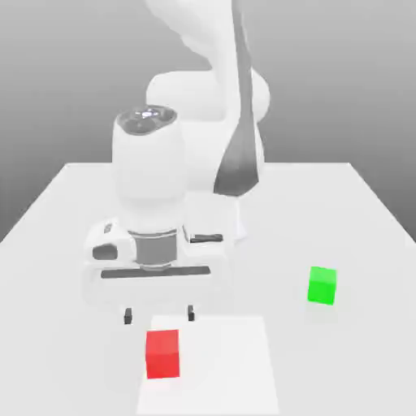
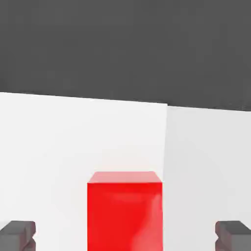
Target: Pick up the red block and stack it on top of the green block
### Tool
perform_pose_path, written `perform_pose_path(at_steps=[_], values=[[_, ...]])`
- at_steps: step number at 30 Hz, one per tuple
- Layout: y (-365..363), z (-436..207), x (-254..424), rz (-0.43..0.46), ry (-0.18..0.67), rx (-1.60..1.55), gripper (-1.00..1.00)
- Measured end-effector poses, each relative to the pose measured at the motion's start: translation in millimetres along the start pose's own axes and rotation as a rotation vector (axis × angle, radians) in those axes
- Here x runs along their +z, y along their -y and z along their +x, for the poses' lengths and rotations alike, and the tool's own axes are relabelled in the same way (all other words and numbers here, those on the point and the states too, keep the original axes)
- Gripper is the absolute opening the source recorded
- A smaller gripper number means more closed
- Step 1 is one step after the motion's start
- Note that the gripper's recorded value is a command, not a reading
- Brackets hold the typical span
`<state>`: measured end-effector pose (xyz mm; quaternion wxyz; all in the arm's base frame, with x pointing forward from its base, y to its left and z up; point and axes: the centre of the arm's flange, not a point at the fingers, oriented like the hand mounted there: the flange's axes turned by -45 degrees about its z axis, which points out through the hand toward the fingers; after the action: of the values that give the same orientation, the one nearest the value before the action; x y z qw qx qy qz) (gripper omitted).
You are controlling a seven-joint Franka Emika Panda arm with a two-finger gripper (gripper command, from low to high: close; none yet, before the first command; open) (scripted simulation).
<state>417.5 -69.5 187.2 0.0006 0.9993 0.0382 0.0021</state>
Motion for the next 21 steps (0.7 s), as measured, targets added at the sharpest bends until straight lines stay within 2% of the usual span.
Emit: perform_pose_path(at_steps=[3, 4, 11, 16, 21], values=[[0.2, -1.8, 34.0, 0.001, 0.003, -0.001, 0.0], [0.3, -2.4, 40.5, 0.001, 0.004, 0.0, -1.0], [0.5, -2.4, 39.9, 0.001, 0.005, -0.001, -1.0], [0.3, -1.7, -8.6, 0.001, 0.004, -0.001, -1.0], [105.4, -11.6, -34.6, 0.027, 0.0, -0.391, -1.0]])
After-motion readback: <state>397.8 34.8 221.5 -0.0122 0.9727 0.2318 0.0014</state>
